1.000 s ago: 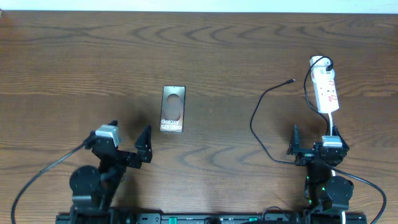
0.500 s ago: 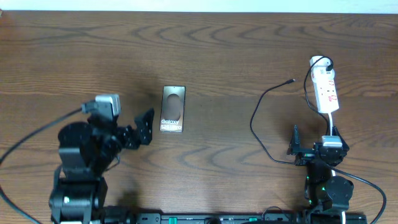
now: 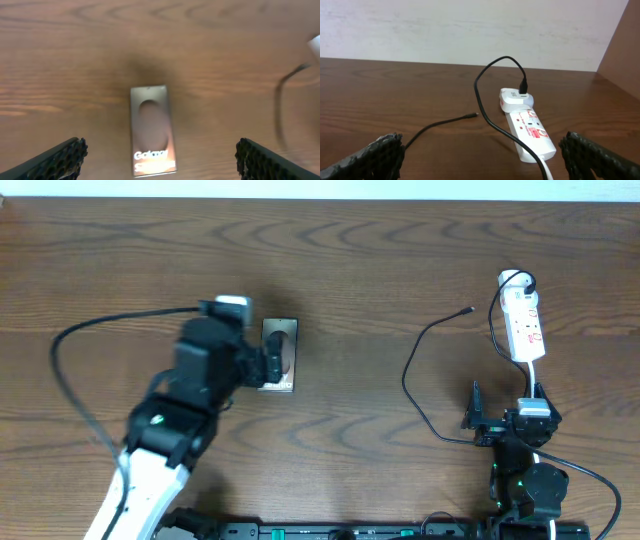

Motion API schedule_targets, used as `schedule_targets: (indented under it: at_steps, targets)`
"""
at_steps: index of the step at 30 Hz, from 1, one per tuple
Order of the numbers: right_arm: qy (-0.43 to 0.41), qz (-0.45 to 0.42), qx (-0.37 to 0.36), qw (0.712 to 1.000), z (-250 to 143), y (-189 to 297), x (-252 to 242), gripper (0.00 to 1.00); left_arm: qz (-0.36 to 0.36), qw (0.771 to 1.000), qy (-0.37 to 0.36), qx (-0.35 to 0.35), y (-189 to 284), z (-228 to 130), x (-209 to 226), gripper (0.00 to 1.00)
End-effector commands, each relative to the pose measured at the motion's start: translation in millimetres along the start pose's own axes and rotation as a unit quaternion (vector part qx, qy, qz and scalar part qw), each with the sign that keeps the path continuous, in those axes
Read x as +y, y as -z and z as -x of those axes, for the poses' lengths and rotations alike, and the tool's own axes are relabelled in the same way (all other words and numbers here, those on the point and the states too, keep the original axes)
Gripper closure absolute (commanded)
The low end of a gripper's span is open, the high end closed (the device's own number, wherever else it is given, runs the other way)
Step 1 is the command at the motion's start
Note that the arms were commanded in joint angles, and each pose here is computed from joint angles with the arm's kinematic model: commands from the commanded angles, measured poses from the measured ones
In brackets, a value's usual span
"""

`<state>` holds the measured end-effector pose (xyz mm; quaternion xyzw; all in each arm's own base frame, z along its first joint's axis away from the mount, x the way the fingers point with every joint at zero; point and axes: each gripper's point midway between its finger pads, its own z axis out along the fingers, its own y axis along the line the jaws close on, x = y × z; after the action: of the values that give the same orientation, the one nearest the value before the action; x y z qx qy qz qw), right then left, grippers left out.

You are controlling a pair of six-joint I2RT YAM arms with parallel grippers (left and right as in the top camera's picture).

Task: Plug charger to phone and switch on socket
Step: 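Move the left gripper forward over the silver phone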

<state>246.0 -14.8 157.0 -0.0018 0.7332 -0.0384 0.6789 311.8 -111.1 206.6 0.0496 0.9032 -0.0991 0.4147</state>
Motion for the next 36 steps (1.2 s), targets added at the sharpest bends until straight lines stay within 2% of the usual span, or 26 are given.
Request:
schedule_targets:
  at_steps: [1,13,22,36]
  targets:
    - [0.004,0.005,-0.001,1.000,-0.2,0.3,2.2,0.01,0.068,0.997,-0.022,-0.004,-9.0,4.4,7.1,0.03]
    - [0.004,0.005,-0.001,1.000,-0.2,0.3,2.2,0.01,0.055,0.997,-0.038,0.049,-38.2,-19.7,-5.0,0.02]
    - [0.004,0.005,-0.001,1.000,-0.2,0.3,2.2,0.01,0.055,0.997,-0.037,0.046,-42.9,-18.0,-5.4,0.02]
    - [0.004,0.005,-0.001,1.000,-0.2,0.3,2.2,0.01,0.065,0.996,-0.006,0.065,-85.1,-30.5,-7.3,0.02]
